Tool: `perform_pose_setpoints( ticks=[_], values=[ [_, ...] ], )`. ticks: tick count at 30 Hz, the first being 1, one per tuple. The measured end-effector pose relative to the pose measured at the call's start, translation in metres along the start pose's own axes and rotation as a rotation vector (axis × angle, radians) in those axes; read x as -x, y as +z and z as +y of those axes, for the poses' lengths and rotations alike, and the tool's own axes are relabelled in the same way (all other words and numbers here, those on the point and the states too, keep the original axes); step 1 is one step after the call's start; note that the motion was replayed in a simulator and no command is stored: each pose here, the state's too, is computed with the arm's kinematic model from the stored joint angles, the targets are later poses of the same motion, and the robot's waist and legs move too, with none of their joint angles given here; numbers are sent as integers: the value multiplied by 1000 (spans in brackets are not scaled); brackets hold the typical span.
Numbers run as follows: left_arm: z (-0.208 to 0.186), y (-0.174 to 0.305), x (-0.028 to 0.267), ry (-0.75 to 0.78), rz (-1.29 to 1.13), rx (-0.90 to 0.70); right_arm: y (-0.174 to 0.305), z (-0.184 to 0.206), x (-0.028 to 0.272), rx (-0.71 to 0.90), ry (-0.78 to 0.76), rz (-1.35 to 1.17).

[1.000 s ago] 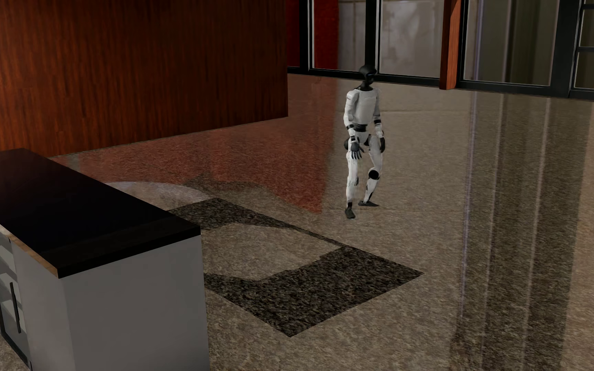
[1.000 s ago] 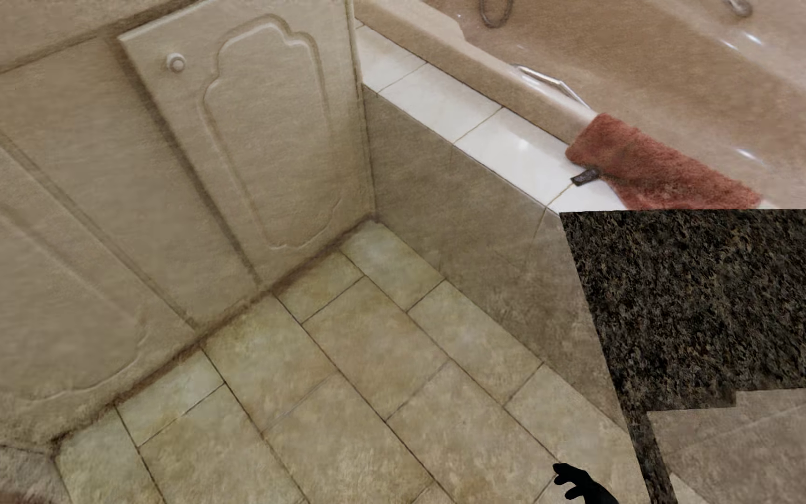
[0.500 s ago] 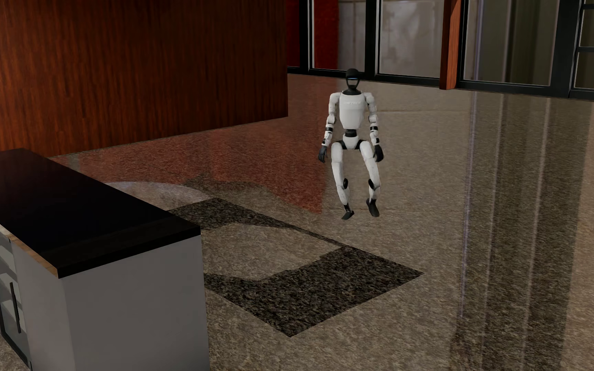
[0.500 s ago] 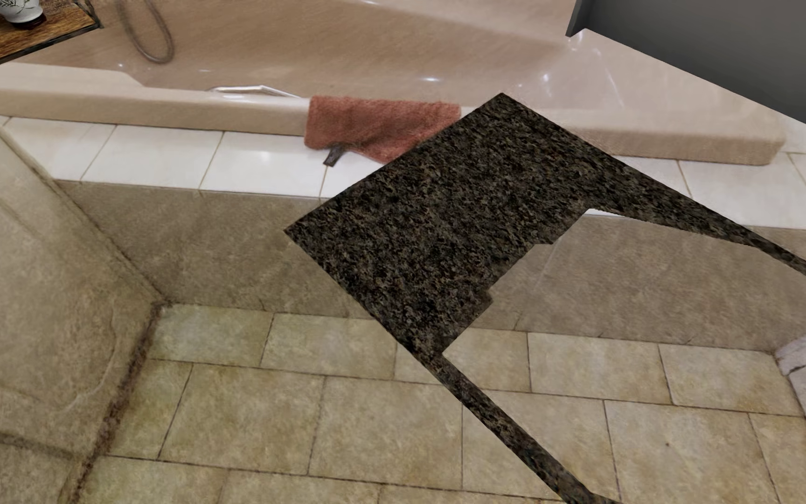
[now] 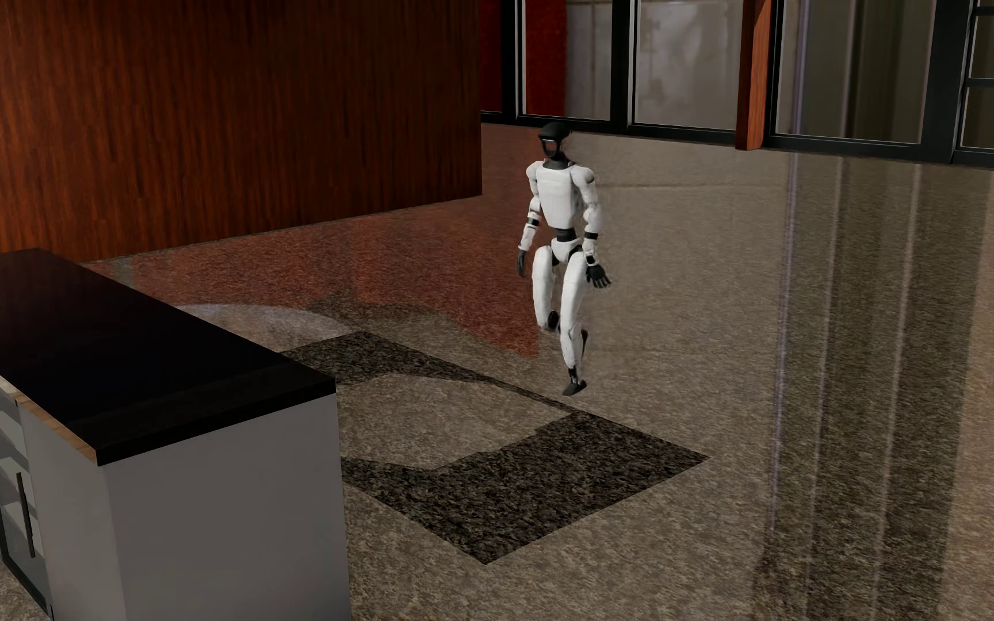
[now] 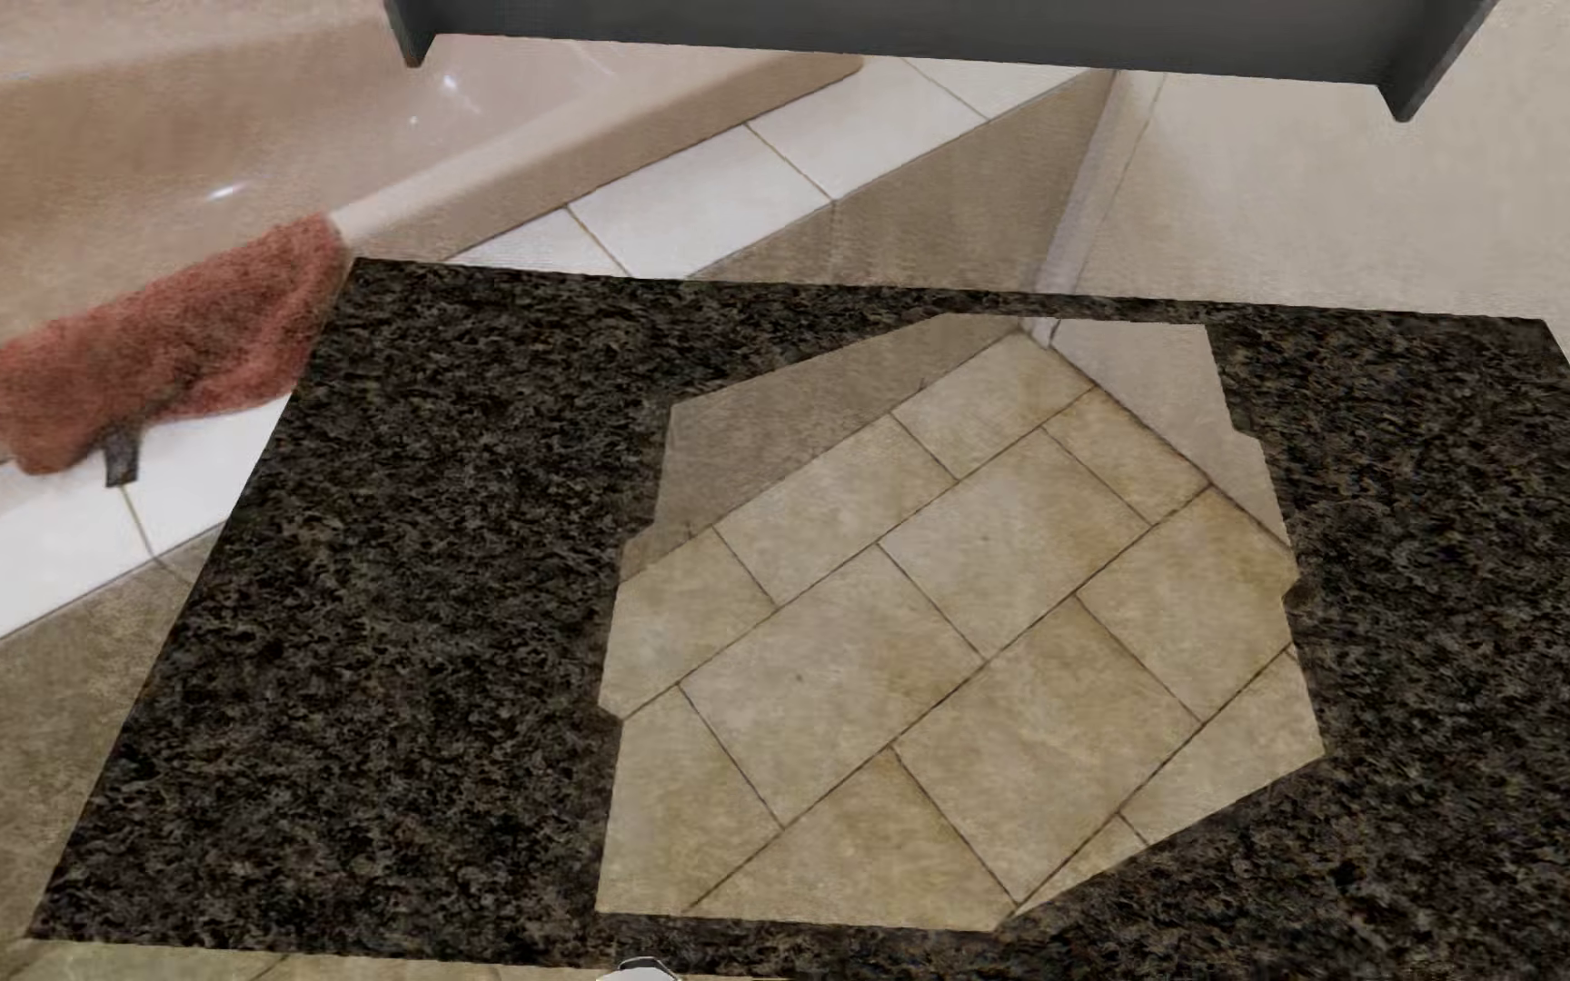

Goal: Move towards the counter

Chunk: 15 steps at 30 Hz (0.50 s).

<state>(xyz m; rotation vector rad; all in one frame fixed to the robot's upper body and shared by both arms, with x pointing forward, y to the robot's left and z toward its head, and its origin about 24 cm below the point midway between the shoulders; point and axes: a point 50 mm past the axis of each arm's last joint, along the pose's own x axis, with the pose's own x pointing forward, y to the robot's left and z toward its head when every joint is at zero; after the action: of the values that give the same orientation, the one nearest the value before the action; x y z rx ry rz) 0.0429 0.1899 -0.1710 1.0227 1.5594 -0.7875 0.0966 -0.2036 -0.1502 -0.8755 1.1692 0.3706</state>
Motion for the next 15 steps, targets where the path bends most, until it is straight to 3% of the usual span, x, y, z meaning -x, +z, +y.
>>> perform_pose_setpoints(
  ticks=[2, 4, 6, 9, 11, 13, 15],
  values=[
    [31, 7, 7, 183, -47, -78, 4, -12, 3, -64, -33, -45],
    [65, 11, 20, 461, -147, 103, 1, -22, 10, -247, -170, -96],
    [101, 15, 37, 584, -239, 247, -10, -24, 18, -354, -275, -98],
    [164, 27, 81, 807, -354, 214, -29, -7, 24, -468, -280, 1],
    [193, 38, 111, 935, -411, 160, -46, 23, 25, -551, -205, 141],
    [206, 42, 127, 996, -449, 170, -54, 69, 28, -553, -22, 291],
    [196, 36, 118, 975, -459, 348, -55, 104, 32, -432, 225, 377]
  ],
)
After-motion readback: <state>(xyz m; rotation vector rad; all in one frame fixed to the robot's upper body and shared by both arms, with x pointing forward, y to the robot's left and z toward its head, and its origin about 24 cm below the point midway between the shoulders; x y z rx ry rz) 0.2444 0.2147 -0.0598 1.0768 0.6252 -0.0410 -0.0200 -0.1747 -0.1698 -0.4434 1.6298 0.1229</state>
